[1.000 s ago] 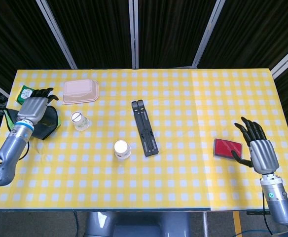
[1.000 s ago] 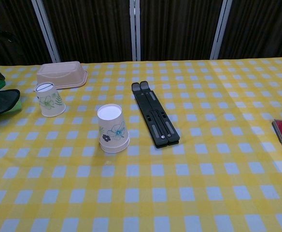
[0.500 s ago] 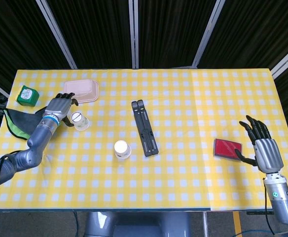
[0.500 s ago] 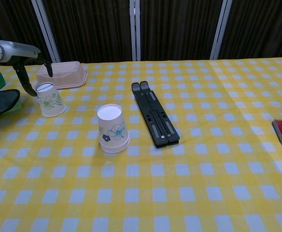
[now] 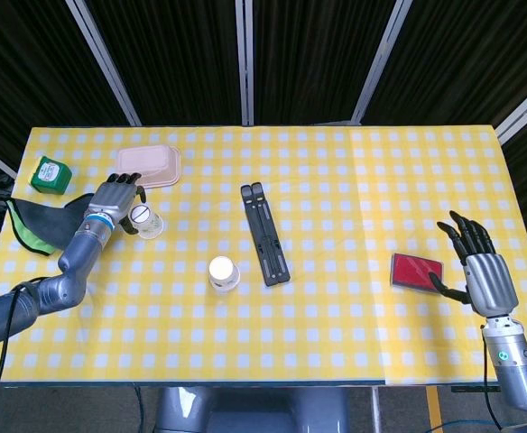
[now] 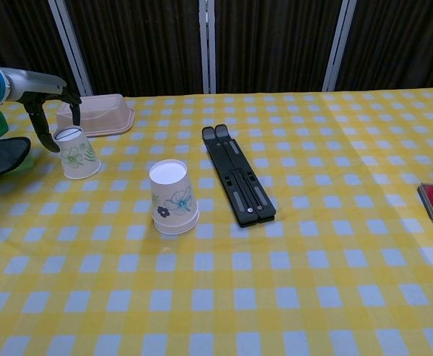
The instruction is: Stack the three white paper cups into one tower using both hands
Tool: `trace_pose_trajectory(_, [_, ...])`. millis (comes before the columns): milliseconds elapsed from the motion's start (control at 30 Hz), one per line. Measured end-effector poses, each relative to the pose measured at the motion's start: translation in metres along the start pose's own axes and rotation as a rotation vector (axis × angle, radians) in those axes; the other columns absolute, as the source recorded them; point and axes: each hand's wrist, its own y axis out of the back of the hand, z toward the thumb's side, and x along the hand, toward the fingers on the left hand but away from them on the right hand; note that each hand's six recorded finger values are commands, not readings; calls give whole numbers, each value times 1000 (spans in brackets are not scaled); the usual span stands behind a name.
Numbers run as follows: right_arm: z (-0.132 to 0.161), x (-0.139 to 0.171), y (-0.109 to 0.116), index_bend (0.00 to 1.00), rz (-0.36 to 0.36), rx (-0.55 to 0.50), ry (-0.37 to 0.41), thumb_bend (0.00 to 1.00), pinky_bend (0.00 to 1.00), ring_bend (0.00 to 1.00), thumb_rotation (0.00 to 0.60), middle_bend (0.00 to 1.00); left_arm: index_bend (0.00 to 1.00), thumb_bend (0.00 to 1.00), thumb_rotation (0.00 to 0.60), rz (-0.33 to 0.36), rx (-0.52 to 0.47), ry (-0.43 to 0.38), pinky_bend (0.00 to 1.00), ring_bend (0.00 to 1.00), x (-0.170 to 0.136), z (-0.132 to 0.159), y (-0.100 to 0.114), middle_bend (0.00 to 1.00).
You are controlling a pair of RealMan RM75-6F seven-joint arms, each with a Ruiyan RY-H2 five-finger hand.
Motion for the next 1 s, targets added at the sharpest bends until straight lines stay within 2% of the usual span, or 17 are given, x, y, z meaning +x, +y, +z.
trace_pose_trajectory(267, [1,0,0,136,1,1,1,196,0,0,600,0,427,288,600,16,-5,-5,0,0,-1,1,1,0])
trace_pose_trajectory(533, [2,1,-1,136,2,5,3,197,0,0,600,0,424,288,600,55,-14,-35,0,0,-10,7,14,0])
trace_pose_trajectory(733, [3,1,-1,136,2,8,6,196,0,0,600,0,425,288,600,137,-21,-112,0,0,-32,24,41,0])
trace_pose_trajectory(1000, [2,0,-2,136,5,5,0,196,0,0,600,0,424,288,600,246,-6,-294,0,0,-90,67,72,0])
